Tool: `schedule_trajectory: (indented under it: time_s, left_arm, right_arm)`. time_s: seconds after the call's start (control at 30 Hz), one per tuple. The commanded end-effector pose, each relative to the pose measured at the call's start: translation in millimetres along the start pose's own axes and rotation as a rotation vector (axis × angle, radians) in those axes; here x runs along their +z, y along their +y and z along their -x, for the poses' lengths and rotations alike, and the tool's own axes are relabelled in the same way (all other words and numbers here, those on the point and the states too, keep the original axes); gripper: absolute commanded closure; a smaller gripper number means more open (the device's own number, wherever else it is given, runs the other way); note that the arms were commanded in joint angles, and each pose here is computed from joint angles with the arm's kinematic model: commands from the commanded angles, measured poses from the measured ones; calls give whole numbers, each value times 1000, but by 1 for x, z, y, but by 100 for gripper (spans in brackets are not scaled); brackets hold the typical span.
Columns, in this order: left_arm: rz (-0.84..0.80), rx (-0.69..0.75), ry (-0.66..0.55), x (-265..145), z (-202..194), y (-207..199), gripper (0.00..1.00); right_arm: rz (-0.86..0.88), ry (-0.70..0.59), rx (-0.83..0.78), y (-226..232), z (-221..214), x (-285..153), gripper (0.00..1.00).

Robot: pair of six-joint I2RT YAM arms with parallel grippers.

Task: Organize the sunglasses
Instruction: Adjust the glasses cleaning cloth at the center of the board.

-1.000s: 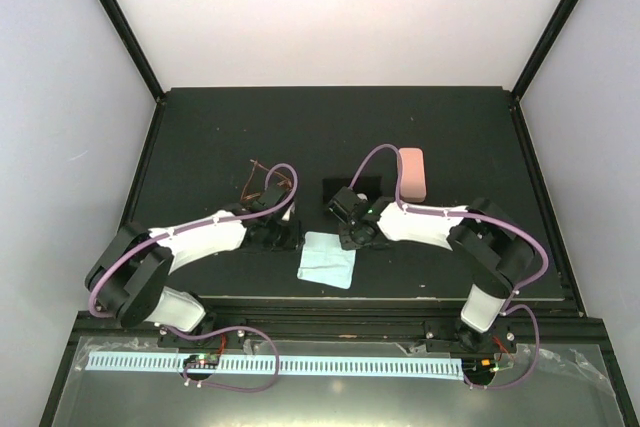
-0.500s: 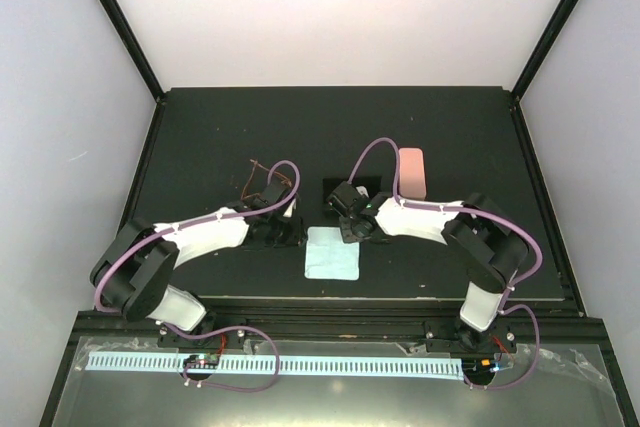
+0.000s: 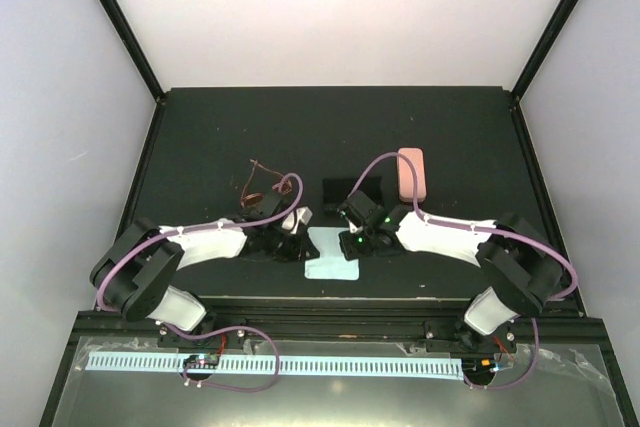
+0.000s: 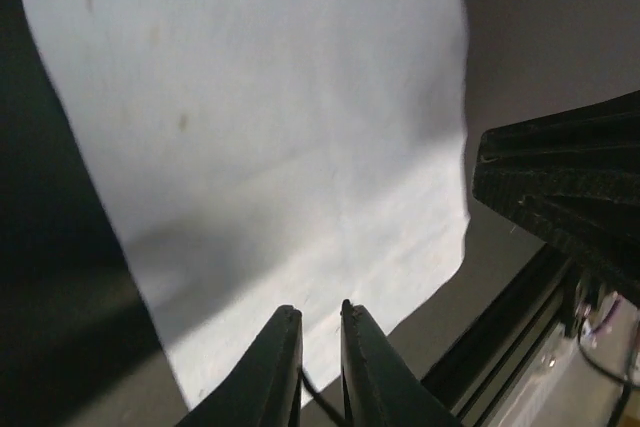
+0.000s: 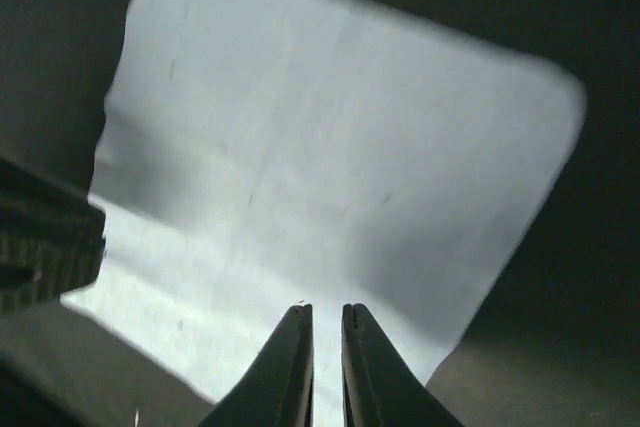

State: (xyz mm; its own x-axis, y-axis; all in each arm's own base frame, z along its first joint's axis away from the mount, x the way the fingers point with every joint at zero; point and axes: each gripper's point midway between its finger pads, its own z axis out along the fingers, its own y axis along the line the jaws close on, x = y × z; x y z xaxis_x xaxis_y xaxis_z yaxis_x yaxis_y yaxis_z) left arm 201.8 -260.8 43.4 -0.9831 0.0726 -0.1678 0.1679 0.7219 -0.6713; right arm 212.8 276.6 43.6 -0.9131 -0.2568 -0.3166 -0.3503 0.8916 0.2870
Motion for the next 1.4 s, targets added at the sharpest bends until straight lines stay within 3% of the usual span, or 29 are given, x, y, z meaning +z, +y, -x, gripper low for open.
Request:
schedule_trajectory:
  time_s: [0.0, 0.37, 0.57, 0.67, 0.8, 0.93, 1.1, 1.37]
  left_arm:
    - [-78, 1, 74, 3, -27, -5, 87]
    - [114, -84, 133, 3, -75, 46, 90]
    - [175, -52, 151, -12, -83, 52, 90]
    - [165, 19, 81, -28, -64, 34, 83]
    - [222, 88, -67, -46, -20, 17, 63]
    - [299, 113, -146, -49, 19, 17, 54]
    - [326, 134, -161, -36, 52, 20, 51]
    - [348, 139, -108, -11, 70, 27, 53]
  right_arm:
    - [161, 119, -10, 25, -36, 6, 89]
    - [11, 220, 38, -13, -79, 8, 91]
    - [-141, 147, 54, -37, -67, -14, 88]
    - [-167, 62, 56, -37, -46, -27, 84]
    - [-208, -64, 77, -37, -9, -35, 69]
    - [-237, -155, 109, -42, 28, -31, 59]
    - [-250, -170, 120, -45, 50, -13, 58]
    - [-250, -127, 113, -48, 50, 15, 62]
